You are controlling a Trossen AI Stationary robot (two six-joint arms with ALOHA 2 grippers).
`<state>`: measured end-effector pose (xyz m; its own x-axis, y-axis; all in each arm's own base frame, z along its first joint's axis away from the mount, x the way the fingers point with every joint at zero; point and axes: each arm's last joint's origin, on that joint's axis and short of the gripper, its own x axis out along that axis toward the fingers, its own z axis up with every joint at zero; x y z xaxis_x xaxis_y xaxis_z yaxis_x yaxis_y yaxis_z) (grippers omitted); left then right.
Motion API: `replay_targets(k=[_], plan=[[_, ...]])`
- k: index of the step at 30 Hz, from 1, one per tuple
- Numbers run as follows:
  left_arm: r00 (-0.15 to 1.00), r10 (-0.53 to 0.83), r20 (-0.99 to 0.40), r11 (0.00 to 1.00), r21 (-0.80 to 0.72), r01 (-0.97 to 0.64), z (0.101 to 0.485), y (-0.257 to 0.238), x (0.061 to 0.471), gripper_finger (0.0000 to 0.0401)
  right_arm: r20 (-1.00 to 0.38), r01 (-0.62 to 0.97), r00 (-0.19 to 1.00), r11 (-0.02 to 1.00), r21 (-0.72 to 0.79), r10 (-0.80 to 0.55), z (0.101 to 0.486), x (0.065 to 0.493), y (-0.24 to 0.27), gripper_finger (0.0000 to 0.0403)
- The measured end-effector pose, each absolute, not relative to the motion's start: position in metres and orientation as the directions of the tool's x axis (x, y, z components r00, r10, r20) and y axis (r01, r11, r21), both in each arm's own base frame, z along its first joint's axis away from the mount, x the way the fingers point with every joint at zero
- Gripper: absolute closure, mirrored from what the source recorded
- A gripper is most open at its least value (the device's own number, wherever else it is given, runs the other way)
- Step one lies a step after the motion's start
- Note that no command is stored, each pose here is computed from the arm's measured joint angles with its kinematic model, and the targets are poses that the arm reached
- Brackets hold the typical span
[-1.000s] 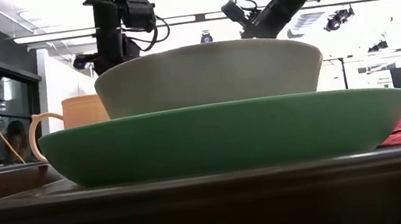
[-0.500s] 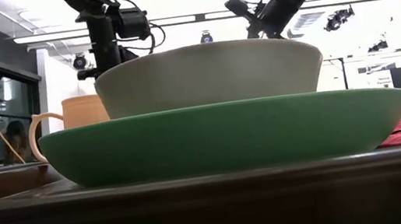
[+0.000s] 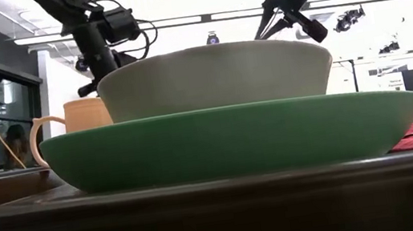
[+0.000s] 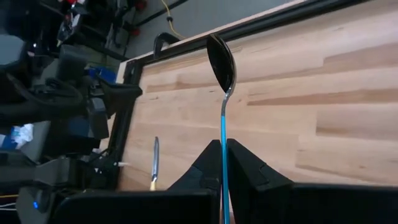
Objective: Set up tray
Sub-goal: Put the blue spoon on top of the red napkin to the left of the blue fork on the black tray
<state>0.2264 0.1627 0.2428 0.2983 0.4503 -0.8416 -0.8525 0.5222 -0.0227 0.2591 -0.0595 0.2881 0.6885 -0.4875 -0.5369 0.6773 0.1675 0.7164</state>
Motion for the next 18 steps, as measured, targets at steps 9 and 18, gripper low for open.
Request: replay_targets(k=[9,18], plan=[[0.372,0.483,-0.793,0.536,-0.068,-0.842,0.236,0.147,0.204,0.0327,-0.515,0.647,0.696,0.127,0.751,-0.501,0.289,0.263,-0.032,0.0403],[0.417,0.481,-0.771,0.545,-0.109,-0.832,0.226,0.133,0.185,0.0327,-0.506,0.618,0.722,0.110,0.779,-0.472,0.288,0.264,-0.006,0.0403]])
